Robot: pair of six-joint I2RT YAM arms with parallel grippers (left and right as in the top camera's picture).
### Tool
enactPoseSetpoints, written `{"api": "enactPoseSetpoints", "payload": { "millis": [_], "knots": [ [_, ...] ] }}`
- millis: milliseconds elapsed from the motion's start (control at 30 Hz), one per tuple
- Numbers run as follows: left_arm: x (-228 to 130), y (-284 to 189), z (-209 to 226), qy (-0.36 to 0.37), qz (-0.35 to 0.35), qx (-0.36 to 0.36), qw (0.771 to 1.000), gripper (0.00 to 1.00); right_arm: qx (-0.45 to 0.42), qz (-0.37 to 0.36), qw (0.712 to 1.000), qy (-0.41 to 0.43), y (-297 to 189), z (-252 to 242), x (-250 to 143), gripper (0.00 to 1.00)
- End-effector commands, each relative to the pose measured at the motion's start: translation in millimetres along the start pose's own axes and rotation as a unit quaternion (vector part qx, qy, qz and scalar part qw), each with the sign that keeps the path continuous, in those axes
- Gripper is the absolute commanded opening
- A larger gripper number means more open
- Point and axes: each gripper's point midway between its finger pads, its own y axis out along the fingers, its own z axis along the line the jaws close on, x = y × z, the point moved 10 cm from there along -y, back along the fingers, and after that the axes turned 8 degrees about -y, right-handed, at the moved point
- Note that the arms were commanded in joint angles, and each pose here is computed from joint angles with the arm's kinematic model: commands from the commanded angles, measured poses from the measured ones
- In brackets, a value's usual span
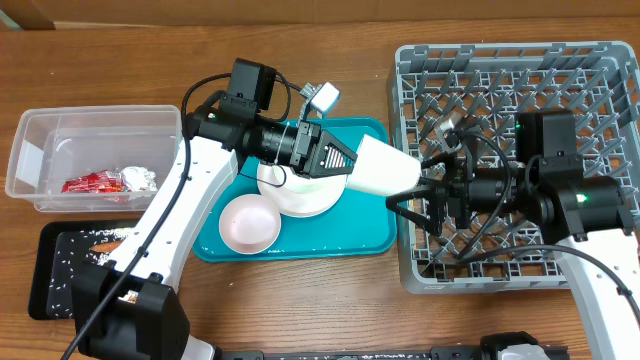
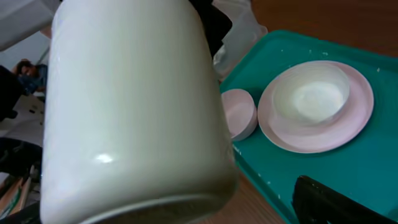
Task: Sort waste into correct bins and load items into the dishwasher
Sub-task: 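Lift the cup toward the rack and pass it to the right gripper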
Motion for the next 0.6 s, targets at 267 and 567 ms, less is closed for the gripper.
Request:
{"api": "enactPoseSetpoints", "payload": {
  "millis": [267,567],
  "knots": [
    [-1.8,1.0,-9.1,0.026,0.007,-0.013,1.0,0.04,0.078,-0.054,0.993,-0.067,-9.1,22.8,23.3,0.95],
    [-1.7,5.0,-7.4,0.027,0.006,0.001,1.0,0.04,0.077,-0.062,0.993,-0.062,-9.5,21.6,28.5,0.81]
  ]
}}
